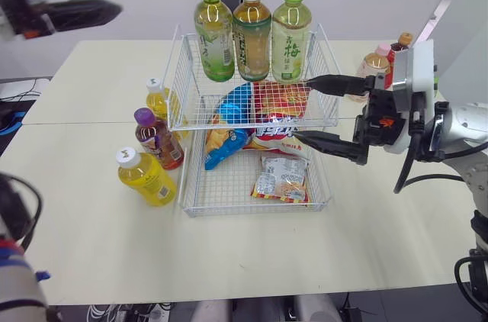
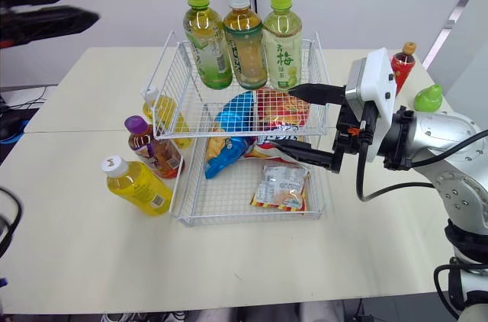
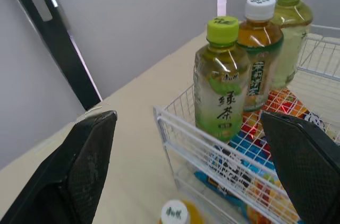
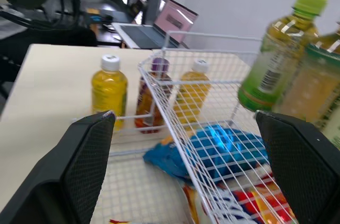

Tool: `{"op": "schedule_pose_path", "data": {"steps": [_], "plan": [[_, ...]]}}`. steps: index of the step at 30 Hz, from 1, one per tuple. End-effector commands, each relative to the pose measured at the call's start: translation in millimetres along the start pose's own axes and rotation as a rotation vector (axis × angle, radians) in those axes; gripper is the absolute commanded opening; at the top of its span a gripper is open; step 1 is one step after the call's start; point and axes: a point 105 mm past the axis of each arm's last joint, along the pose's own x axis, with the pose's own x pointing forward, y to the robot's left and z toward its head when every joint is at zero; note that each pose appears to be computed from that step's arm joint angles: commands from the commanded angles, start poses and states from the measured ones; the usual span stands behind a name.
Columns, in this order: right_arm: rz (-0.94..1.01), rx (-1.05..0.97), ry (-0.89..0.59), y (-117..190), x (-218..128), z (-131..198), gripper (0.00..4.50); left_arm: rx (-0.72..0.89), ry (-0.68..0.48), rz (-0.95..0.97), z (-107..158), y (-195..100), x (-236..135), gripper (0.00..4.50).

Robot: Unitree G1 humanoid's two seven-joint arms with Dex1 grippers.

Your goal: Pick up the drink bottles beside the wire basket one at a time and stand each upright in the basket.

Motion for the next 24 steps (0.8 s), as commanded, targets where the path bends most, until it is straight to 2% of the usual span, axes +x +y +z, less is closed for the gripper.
{"op": "schedule_pose_path", "data": {"steps": [1,4,9,12,15,20,24], "plan": [[0.122,-0.024,-0.029,8.1,2.9,6.5,4.50,-0.006,0.051,0.005,-5.4,-16.3,-32.4,4.47],[0.244,0.014,-0.041,12.9,6.5,7.0,4.50,-0.125,0.134,0.014,-29.8,-40.5,-66.1,4.47],[0.324,0.038,-0.055,21.4,11.6,0.4,4.50,-0.238,0.155,0.049,-66.5,-75.0,-89.7,4.47],[0.347,0.036,-0.074,22.6,14.6,0.2,4.50,-0.297,0.148,0.039,-89.8,-102.8,-86.8,4.47],[0.363,0.036,-0.076,24.2,15.4,0.0,4.50,-0.316,0.109,0.084,-104.7,-116.8,-78.4,4.47],[0.368,0.032,-0.074,26.2,14.5,0.6,4.50,-0.285,-0.020,0.258,-116.8,-121.5,-53.5,4.47],[0.363,0.037,-0.075,26.4,13.2,1.4,4.50,-0.245,-0.053,0.362,-121.4,-126.2,-30.8,4.47]]}}
